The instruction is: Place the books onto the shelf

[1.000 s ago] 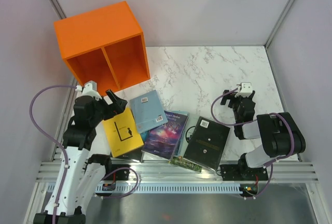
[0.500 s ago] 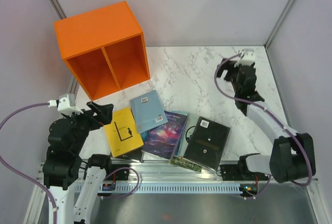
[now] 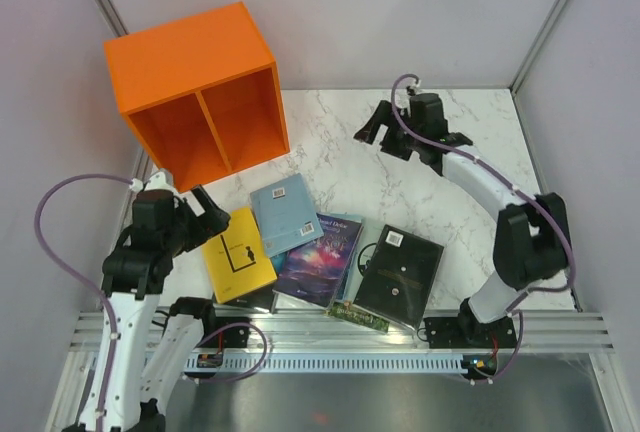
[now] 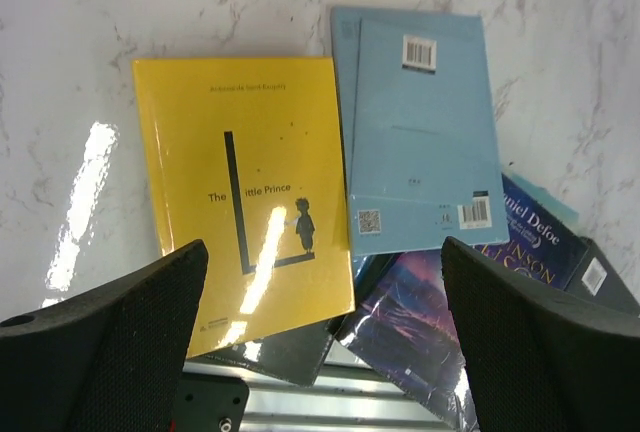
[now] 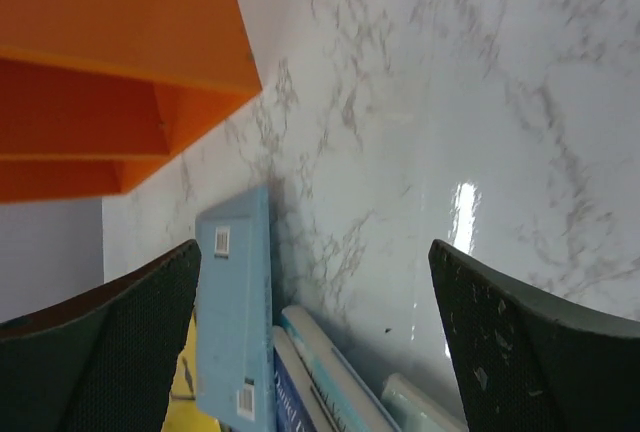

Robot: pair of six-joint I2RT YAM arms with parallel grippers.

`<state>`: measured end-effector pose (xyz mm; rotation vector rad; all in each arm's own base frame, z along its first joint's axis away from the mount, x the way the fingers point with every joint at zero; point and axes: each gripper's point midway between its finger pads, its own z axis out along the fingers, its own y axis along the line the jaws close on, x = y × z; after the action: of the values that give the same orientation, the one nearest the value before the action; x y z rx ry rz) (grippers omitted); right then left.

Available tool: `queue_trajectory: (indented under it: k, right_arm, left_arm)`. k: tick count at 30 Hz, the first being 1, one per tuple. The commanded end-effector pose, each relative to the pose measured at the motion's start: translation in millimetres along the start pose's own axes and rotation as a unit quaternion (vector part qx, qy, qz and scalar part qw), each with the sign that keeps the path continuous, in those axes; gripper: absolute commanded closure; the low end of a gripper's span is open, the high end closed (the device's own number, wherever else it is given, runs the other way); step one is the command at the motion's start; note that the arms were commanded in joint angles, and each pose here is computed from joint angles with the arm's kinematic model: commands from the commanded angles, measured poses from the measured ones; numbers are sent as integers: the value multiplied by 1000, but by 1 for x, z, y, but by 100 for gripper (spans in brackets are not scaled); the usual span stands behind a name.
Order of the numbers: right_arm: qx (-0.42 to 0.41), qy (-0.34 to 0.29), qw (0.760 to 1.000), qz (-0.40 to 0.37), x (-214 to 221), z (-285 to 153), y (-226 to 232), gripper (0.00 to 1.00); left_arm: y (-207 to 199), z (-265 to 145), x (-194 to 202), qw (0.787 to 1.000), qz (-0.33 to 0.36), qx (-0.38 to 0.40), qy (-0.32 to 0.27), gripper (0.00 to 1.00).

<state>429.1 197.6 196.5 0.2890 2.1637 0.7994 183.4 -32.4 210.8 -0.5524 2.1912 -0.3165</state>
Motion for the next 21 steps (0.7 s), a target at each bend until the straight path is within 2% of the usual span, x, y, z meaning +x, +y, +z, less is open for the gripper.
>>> queue_trajectory:
  k: [1,2,7,13,21]
  right_arm:
    - [-66,124,990,27,48,6,45,2]
    - [-69,157,985,32,67,17,44,2]
    - [-83,229,969,40,134,43,59,6]
    - [-100,270,957,43,183,64,75,9]
    - [-104,307,943,71,228,100,65,13]
  left_arm:
    - [-8,8,23,997,-8,18,71,0]
    - [-11,8,27,996,-8,25,81,0]
    - [-14,4,28,996,-11,39,81,1]
    - [-11,-2,36,996,-18,43,81,2]
    - [-5,-12,41,996,-10,35,83,4]
